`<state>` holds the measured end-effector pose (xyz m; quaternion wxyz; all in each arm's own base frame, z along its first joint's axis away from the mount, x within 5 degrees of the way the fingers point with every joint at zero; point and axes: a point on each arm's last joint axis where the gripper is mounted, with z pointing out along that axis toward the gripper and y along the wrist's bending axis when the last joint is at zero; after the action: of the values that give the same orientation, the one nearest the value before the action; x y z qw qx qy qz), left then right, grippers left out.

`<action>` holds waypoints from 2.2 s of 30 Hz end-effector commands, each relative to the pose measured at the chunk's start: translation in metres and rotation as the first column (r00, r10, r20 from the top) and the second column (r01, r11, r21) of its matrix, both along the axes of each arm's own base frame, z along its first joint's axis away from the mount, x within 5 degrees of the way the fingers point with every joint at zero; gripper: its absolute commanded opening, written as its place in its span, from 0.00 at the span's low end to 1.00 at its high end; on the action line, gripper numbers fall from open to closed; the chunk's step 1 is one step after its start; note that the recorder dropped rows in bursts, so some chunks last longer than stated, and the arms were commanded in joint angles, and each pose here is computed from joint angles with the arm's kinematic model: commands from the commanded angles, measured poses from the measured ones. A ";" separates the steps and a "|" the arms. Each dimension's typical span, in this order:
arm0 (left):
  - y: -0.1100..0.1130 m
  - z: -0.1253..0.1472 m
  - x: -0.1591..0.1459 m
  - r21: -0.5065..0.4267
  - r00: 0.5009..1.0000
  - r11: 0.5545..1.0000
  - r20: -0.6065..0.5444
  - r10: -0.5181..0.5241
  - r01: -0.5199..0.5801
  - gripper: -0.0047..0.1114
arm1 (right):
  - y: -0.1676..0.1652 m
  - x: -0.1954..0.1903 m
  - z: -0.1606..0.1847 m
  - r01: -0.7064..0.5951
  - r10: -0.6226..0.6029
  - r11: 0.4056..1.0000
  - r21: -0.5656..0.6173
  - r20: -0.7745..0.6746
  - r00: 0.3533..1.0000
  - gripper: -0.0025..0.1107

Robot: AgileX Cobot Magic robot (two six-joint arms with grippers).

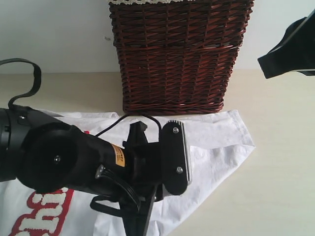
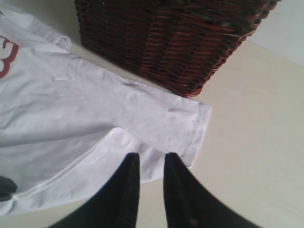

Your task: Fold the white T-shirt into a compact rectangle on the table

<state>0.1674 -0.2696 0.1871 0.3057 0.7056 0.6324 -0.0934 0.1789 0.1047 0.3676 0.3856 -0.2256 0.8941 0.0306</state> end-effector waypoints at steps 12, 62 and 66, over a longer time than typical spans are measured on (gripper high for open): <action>-0.069 0.058 -0.087 -0.256 0.977 0.944 0.015 -0.211 0.208 0.04 | -0.001 0.001 0.002 -0.002 0.002 1.000 0.003 0.013 1.000 0.19; 0.156 0.008 0.092 0.438 0.625 0.650 -0.224 0.747 -0.621 0.04 | 0.005 0.082 -0.176 -0.049 -0.158 0.925 -0.377 -0.499 0.852 0.02; 0.189 0.008 0.107 0.410 0.488 0.536 -0.224 0.843 -0.738 0.04 | 0.002 0.093 -0.208 -0.043 -0.199 0.921 -0.387 -0.562 0.803 0.02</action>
<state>0.2689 -0.0992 0.1934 0.0753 0.3782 0.9226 -0.0002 0.2660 0.1091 0.1759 0.0550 -0.2435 0.9637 -0.0944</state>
